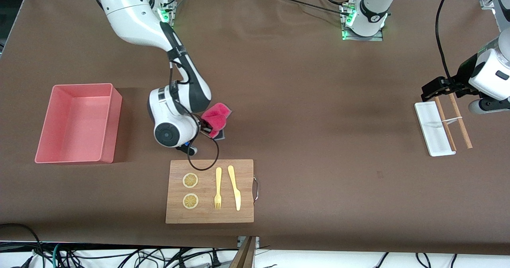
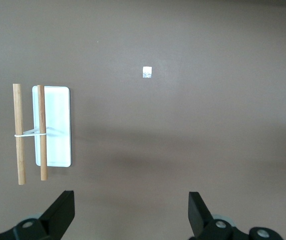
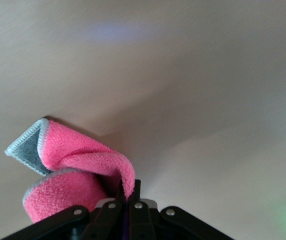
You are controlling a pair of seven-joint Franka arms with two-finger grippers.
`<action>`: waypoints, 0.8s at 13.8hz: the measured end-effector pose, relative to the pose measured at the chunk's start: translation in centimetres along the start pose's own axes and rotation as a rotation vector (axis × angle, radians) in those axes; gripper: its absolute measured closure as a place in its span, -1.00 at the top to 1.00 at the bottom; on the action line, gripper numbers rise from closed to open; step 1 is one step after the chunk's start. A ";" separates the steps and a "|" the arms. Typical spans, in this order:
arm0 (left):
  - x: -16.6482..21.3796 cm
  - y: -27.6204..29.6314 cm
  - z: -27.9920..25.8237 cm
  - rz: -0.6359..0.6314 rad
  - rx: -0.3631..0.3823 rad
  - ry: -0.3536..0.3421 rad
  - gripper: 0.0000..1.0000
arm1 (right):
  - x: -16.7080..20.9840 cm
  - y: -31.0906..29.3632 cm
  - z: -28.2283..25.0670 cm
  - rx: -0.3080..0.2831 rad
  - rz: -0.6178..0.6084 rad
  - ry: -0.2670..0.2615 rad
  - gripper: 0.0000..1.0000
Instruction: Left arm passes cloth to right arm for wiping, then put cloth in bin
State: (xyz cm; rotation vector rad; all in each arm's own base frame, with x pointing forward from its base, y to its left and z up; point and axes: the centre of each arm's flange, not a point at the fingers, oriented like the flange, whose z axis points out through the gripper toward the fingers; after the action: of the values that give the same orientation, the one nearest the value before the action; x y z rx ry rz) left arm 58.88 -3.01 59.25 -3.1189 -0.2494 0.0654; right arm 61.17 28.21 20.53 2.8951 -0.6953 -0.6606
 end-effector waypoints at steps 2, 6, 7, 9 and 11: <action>0.0 0.0 0.0 0.000 0.000 0.000 1.00 | 2.4 3.0 -0.2 -0.060 -0.052 0.010 -0.96; 0.0 0.0 0.0 0.000 0.000 0.000 1.00 | 6.8 9.1 -0.6 -0.134 -0.137 0.015 -0.96; 0.0 0.0 0.0 0.000 0.000 0.000 1.00 | 7.6 10.3 -0.9 -0.152 -0.156 0.018 -0.96; 0.0 0.0 0.0 0.000 0.000 0.000 1.00 | 8.8 12.7 -2.0 -0.172 -0.195 0.010 -0.96; 0.0 0.0 0.0 0.000 0.000 0.001 1.00 | 8.7 14.9 -4.5 -0.180 -0.212 -0.015 -0.96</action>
State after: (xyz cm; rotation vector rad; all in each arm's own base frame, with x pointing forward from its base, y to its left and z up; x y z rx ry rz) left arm 58.89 -3.00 59.28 -3.1190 -0.2496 0.0644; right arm 63.96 10.93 23.97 2.8203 -0.3137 -0.7271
